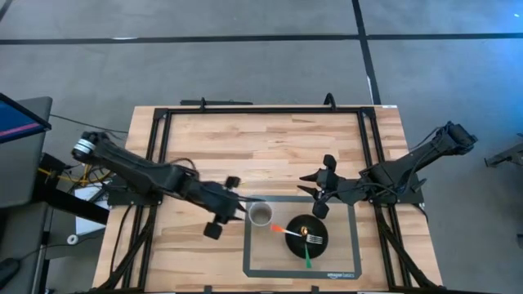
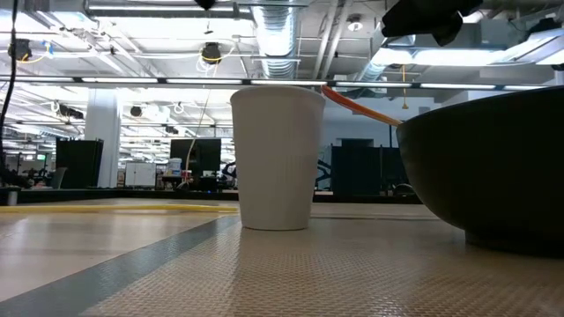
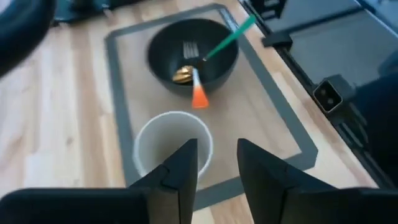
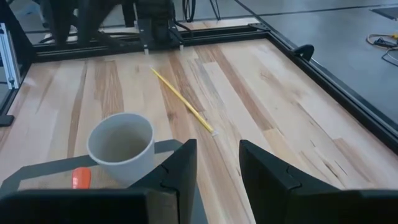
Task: Pick & Place Utensil
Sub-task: Put the yellow straw into the cup Return to Home Position, then return to Home Position
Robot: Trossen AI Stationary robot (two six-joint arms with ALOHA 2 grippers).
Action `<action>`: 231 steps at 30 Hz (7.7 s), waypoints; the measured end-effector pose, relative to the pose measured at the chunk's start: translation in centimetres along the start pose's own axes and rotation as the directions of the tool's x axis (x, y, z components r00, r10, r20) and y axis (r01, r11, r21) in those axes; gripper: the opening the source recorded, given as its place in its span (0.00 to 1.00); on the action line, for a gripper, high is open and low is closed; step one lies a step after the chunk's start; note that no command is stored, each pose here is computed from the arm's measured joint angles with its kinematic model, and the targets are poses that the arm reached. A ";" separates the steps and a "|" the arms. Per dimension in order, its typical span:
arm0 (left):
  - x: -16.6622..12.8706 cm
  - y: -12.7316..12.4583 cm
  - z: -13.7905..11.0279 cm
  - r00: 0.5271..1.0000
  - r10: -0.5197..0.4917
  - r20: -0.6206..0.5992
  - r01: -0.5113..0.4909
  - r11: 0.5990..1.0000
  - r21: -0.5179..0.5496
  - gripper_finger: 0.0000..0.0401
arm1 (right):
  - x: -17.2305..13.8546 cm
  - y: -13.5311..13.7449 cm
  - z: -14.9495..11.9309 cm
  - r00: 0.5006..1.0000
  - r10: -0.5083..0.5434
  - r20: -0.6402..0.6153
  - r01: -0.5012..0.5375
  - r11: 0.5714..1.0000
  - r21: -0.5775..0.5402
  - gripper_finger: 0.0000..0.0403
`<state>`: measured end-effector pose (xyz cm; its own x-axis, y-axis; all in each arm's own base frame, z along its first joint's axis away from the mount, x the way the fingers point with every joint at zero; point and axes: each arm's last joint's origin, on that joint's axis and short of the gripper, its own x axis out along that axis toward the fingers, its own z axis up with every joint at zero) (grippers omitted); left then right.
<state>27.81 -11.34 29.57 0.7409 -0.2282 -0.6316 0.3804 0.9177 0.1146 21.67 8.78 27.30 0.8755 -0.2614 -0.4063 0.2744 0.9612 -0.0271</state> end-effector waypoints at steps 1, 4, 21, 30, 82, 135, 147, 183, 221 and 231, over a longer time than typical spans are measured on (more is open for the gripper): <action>-0.9 0.1 -0.1 1.000 0.016 0.002 -0.016 1.000 -0.024 0.28 | 0.0 0.0 0.0 1.000 0.000 0.000 0.000 1.000 0.000 0.28; -3.1 0.6 -1.3 0.996 0.092 0.001 -0.091 0.990 -0.111 0.28 | 0.0 0.0 0.0 1.000 0.000 0.000 0.000 1.000 0.001 0.28; 1.0 5.5 -16.4 0.927 0.360 -0.109 -0.371 0.830 -0.418 0.28 | 0.0 0.0 0.0 1.000 -0.003 0.002 0.002 1.000 0.017 0.28; 4.0 5.8 -19.9 0.919 0.364 -0.151 -0.392 0.812 -0.433 0.24 | 0.0 0.0 0.0 1.000 -0.003 0.001 0.003 1.000 0.016 0.28; 6.9 1.8 -19.9 0.936 0.334 -0.111 -0.351 0.853 -0.387 0.04 | 0.0 0.0 0.0 1.000 -0.003 0.001 0.003 1.000 0.016 0.28; 12.3 2.8 -4.1 0.460 0.053 0.886 -0.091 0.996 -0.012 0.05 | 1.7 -2.5 0.6 0.998 -0.057 -0.029 0.059 0.993 0.100 0.28; 12.5 3.1 -4.4 0.474 0.114 0.873 -0.061 0.993 -0.097 0.25 | 1.7 -2.5 0.6 0.998 -0.057 -0.029 0.060 0.993 0.100 0.28; -5.7 3.2 -15.4 0.530 0.539 0.655 -0.342 0.842 -0.416 0.11 | -0.3 -3.6 1.8 0.998 -0.044 0.044 0.044 0.999 0.007 0.28; -5.5 2.3 -20.4 0.593 0.590 0.548 -0.422 0.807 -0.413 0.01 | -3.3 -8.5 -12.0 0.911 0.211 0.355 -0.197 0.977 -0.077 0.28; -5.2 3.5 -21.3 0.619 0.629 0.470 -0.481 0.777 -0.407 0.01 | -3.7 -8.7 -13.6 0.860 0.344 0.376 -0.292 0.937 -0.191 0.28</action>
<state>13.49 -0.05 16.91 0.9582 0.2831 0.0418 -0.2856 0.9549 0.0809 10.68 2.61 16.66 0.9972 0.0729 -0.0158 -0.0740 0.9939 -0.0813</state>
